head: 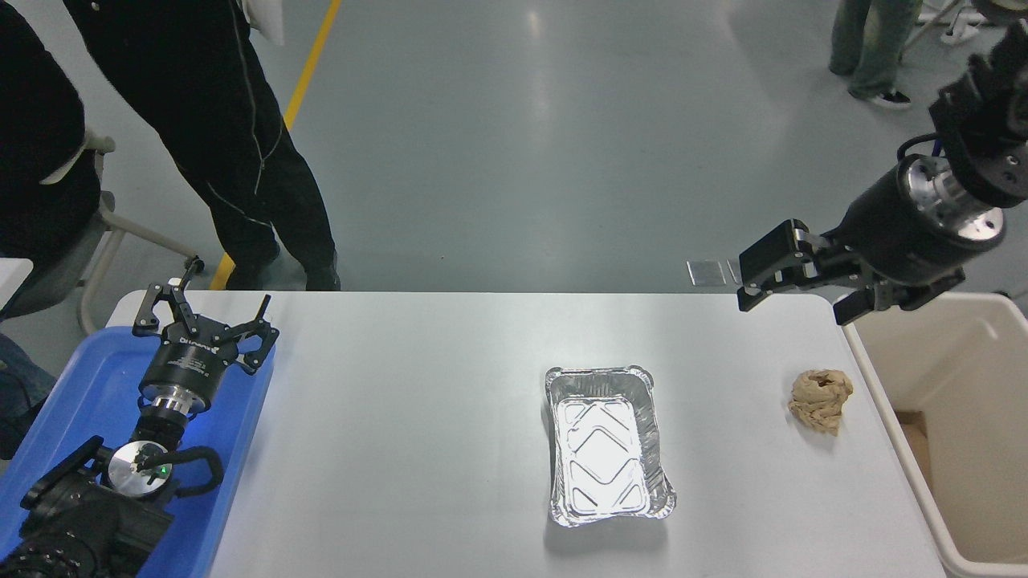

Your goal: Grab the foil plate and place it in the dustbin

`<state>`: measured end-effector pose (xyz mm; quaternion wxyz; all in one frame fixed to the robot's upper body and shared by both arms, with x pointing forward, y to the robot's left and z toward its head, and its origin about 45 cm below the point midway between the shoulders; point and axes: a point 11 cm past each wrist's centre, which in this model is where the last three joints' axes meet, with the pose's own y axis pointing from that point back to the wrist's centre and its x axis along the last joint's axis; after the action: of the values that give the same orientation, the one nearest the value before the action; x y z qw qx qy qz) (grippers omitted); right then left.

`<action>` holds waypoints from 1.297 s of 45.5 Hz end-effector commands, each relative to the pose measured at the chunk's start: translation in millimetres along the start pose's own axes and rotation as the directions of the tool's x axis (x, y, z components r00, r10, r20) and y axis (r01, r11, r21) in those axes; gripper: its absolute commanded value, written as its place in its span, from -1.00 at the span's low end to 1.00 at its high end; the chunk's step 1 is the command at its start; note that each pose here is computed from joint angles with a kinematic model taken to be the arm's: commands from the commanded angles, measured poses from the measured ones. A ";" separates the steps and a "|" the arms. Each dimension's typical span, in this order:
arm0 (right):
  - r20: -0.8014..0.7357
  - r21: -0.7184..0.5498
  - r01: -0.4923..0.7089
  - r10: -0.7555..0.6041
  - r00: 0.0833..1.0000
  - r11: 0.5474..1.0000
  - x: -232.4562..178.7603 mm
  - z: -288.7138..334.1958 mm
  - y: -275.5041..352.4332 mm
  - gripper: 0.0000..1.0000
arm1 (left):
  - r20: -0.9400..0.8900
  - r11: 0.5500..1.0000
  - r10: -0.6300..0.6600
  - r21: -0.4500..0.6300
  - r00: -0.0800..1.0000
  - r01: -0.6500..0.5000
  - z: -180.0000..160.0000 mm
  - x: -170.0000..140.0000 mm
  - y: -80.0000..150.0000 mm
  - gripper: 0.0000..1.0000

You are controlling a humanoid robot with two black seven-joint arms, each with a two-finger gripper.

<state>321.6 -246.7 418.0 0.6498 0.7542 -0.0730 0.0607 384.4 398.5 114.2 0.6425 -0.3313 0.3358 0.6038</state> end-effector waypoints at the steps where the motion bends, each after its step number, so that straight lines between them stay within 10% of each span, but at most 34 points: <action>1: -0.017 -0.006 0.018 -0.018 1.000 1.000 -4.1 -5.8 5.0 1.00 | 0.000 1.000 0.000 -0.001 1.000 0.000 0.1 0.1 0.1 0.99; 59: 0.066 0.038 -0.014 0.012 0.998 0.999 -58.8 4.9 -324.6 1.00 | 0.001 1.000 -0.003 0.005 1.000 0.003 -0.5 -0.9 -0.7 0.99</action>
<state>336.3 -209.7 137.8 0.6416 0.7595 -0.0921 0.0557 385.1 397.6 114.8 0.6442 -0.3304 0.3360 0.6025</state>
